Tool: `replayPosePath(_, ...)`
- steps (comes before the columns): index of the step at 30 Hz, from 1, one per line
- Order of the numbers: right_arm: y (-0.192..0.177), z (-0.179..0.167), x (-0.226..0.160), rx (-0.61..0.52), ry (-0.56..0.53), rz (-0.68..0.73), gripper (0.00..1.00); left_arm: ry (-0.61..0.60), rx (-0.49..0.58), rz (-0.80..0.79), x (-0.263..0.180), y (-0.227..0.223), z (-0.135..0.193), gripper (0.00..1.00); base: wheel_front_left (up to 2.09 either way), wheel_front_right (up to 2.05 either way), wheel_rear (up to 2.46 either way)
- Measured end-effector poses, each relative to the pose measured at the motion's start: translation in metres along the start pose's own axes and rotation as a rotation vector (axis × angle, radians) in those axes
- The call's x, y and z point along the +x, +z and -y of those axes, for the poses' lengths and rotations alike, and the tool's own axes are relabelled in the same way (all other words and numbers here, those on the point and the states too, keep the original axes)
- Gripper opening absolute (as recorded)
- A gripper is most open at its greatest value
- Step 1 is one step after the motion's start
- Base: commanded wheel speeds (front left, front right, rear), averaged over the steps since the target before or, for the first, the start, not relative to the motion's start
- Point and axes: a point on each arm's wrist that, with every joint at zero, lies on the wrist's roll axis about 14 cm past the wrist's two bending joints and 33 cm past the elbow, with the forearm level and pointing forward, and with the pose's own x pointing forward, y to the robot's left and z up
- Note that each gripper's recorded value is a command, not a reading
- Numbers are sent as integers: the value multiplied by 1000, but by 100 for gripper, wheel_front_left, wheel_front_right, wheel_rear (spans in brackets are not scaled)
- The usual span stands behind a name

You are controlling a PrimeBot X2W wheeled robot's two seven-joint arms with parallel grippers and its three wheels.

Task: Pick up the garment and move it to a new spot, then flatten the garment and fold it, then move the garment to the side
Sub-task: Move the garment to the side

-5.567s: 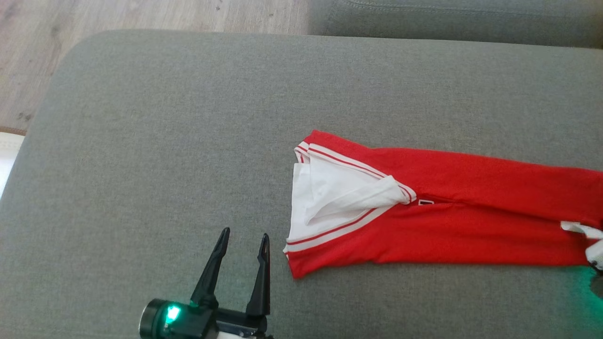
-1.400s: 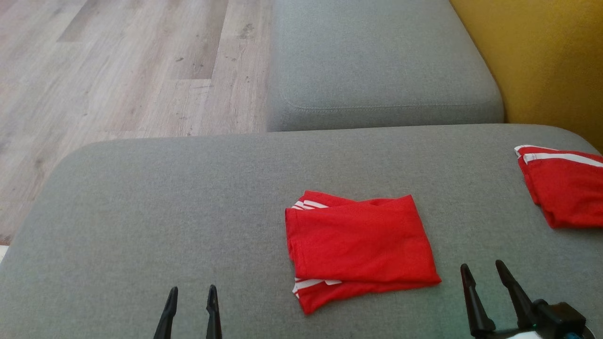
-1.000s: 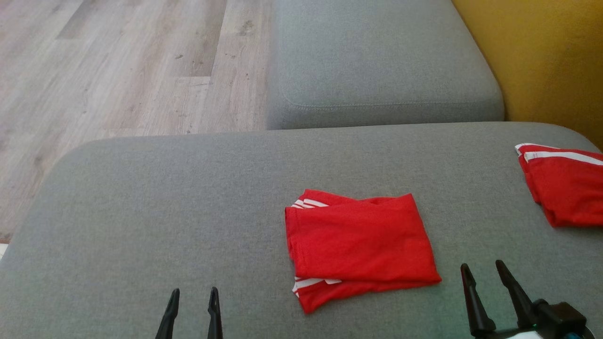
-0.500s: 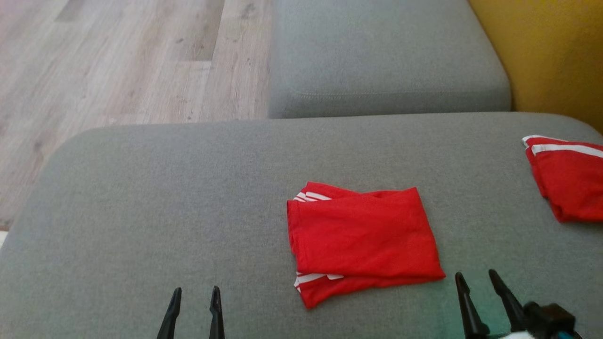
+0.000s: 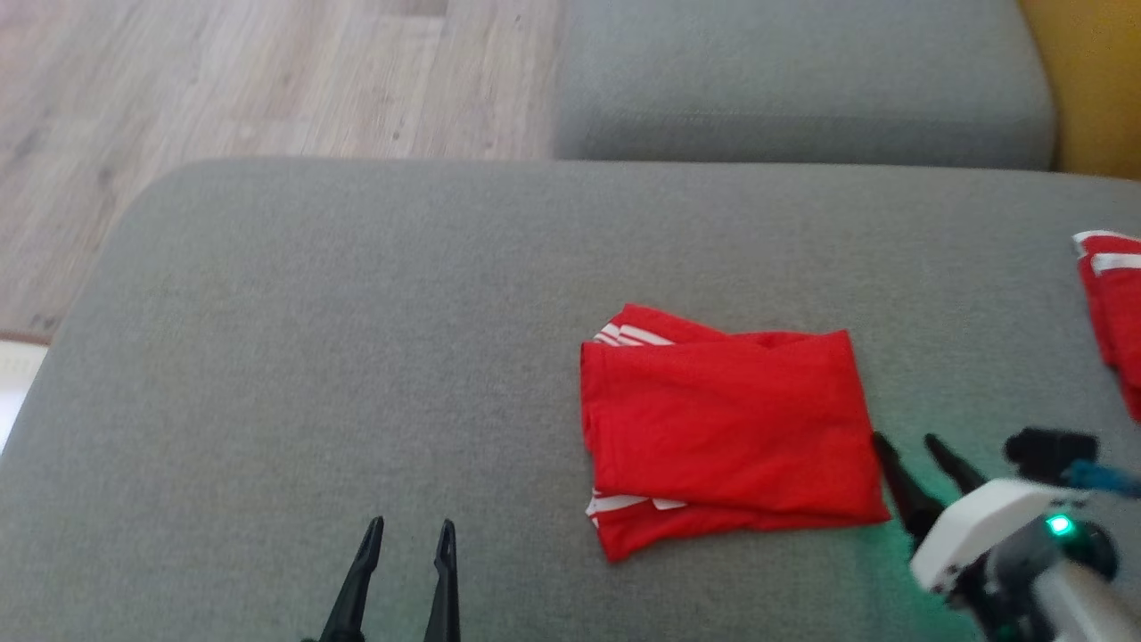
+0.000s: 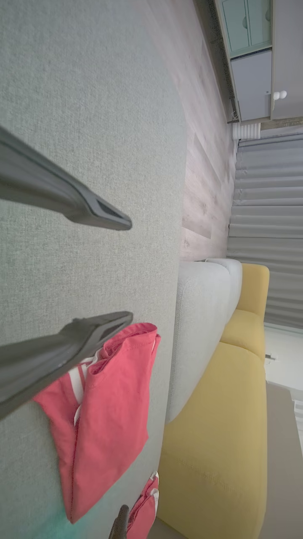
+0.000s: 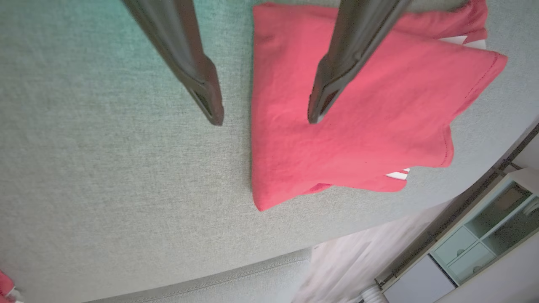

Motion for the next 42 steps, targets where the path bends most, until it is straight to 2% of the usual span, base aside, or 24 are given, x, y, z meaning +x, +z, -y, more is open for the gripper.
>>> replayPosePath(5,6,14,13,24,9,-60,100,-6,17,-5,9,0,1,100,0,0,0)
replayPosePath(16,-11,11,33,151,55,-186,100,-14,56,-2,25,3,2,100,0,0,0)
replayPosePath(21,-14,5,43,170,87,-235,100,-19,58,-4,31,4,4,100,0,0,0)
replayPosePath(22,-14,3,45,173,95,-242,79,-17,59,-3,33,4,4,100,0,0,0)
replayPosePath(23,-15,1,46,177,104,-252,46,-15,59,-3,34,4,3,100,0,0,0)
replayPosePath(25,-14,-2,49,180,120,-257,0,-10,60,-8,34,3,3,100,0,0,0)
replayPosePath(29,-10,2,48,164,125,-254,0,-4,60,-17,36,1,3,100,0,0,0)
replayPosePath(34,18,27,45,107,97,-195,0,-40,45,-25,43,-2,13,100,0,0,0)
replayPosePath(42,88,106,39,-51,-55,-92,0,-135,40,-10,80,1,39,100,0,0,0)
